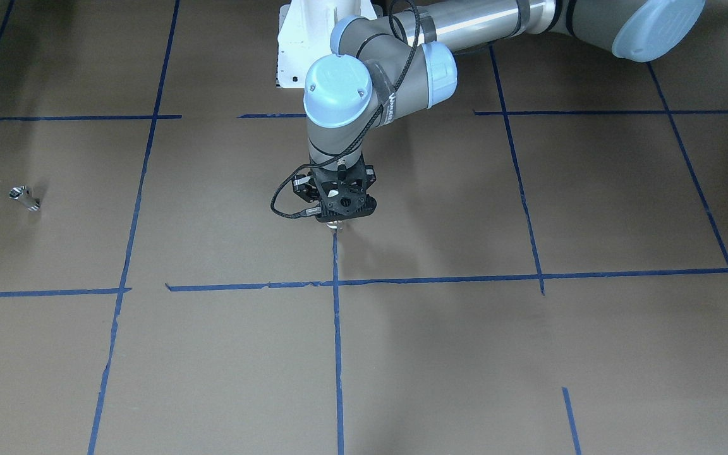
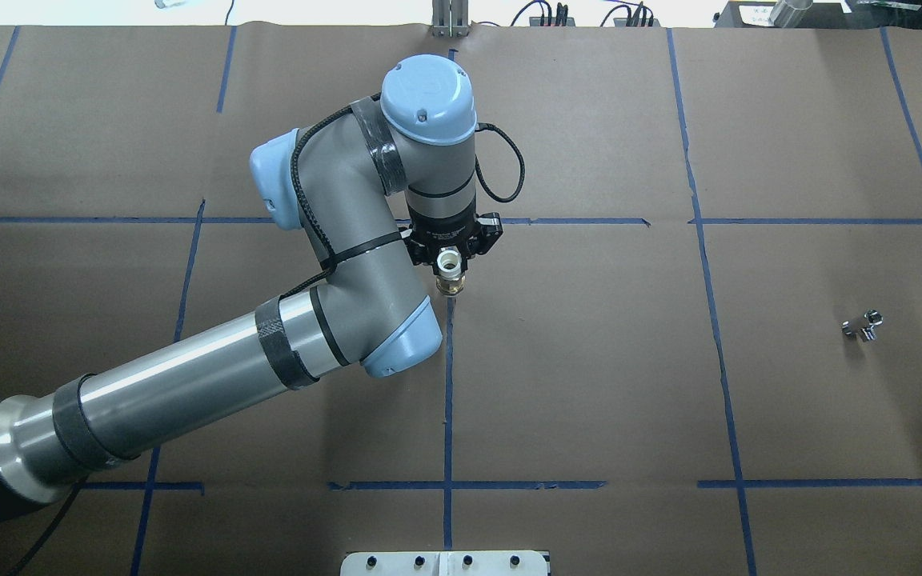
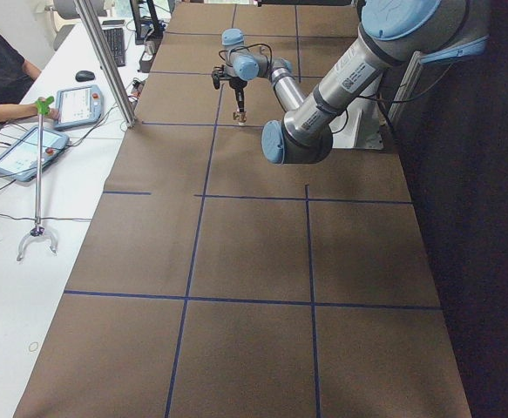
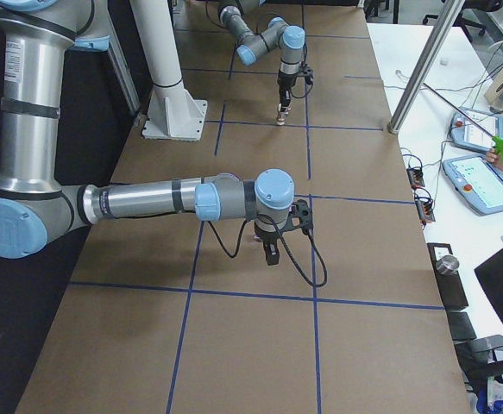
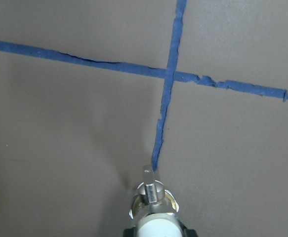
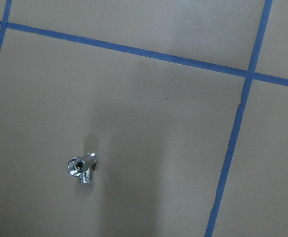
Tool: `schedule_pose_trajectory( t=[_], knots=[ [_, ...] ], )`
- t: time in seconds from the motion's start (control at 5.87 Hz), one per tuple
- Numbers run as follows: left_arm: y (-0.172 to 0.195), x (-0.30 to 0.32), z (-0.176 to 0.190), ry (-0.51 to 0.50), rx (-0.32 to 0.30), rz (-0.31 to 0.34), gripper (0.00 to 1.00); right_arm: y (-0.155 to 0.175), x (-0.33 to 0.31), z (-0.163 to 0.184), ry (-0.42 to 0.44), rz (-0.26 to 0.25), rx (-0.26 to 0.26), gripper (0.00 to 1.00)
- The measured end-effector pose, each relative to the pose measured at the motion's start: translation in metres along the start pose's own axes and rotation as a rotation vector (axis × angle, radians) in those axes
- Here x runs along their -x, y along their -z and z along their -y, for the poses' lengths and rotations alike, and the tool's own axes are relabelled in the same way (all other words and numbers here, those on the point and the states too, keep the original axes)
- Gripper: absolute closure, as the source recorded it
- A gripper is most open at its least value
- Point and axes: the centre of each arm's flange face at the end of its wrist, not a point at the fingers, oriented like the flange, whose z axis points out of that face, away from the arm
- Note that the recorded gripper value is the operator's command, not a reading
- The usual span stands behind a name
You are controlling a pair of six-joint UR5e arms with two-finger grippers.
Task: Assemble PPR valve and pipe with both arms
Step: 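Set the valve upright at the center and open the left gripper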
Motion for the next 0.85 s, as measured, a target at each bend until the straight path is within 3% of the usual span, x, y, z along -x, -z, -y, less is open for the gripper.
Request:
schedule_pose_trajectory(
  t=[0.85],
  knots=[
    [-0.013, 0.006, -0.005, -0.007, 0.012, 0.006, 0.82, -0.001, 0.001, 0.000, 0.000, 0.001, 0.003, 0.00]
  ],
)
